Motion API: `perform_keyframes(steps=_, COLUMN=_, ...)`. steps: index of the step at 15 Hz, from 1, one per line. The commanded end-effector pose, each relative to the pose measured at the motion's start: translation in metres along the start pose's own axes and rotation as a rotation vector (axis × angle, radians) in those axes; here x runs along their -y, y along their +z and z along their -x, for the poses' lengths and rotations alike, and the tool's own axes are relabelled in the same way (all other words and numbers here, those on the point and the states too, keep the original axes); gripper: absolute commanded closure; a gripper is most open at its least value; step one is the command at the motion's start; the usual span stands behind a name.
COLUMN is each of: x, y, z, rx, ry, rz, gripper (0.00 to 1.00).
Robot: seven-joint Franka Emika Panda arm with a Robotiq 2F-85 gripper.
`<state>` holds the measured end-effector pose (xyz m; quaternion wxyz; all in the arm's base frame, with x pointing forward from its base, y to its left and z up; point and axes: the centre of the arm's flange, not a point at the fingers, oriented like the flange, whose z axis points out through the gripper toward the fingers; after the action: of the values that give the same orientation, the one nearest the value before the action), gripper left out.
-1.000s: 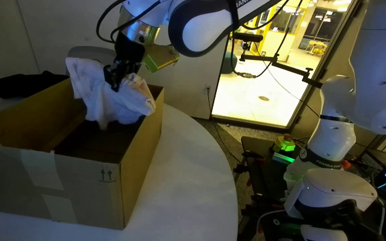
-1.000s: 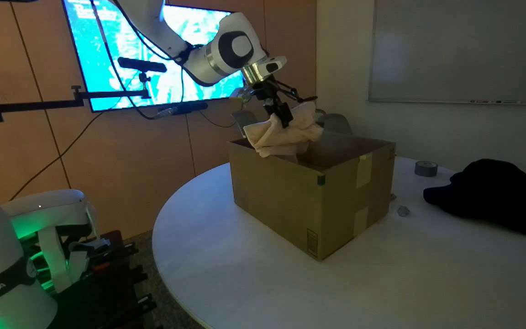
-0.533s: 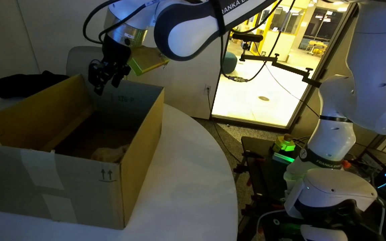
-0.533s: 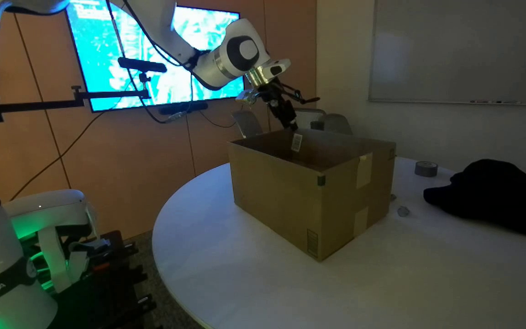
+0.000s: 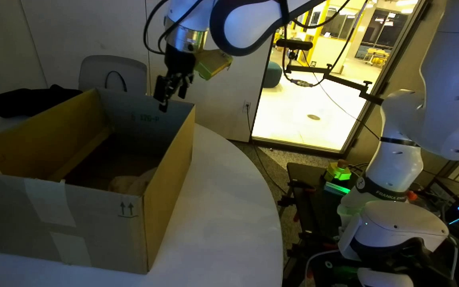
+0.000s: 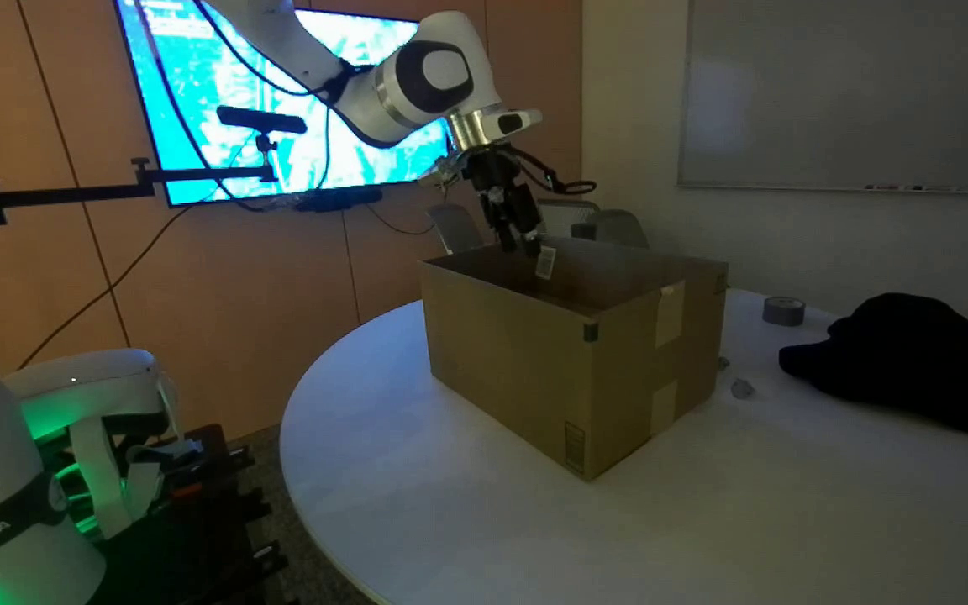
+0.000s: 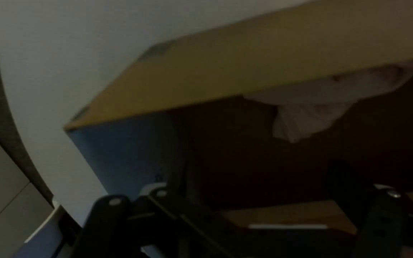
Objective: Put the marker on the towel and wrap it, then put it in the box
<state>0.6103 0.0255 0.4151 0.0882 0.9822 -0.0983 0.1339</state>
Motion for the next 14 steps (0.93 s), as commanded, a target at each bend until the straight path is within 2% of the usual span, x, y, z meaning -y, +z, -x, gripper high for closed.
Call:
perform_keyframes(steps=1, x=-0.050, y=-0.037, z=0.069, rx=0.064, ry=-0.052, rz=-0.010, gripper=0.01)
perform_keyframes(steps=5, x=-0.078, y=-0.069, z=0.127, rx=0.065, ry=-0.083, rz=-0.020, gripper=0.00)
perform_keyframes(steps=10, x=-0.085, y=-0.119, z=0.200, rx=0.043, ry=-0.139, rz=-0.011, gripper=0.00)
perform_keyframes(steps=14, x=-0.096, y=-0.153, z=0.233, rx=0.018, ry=-0.176, rz=-0.038, gripper=0.00)
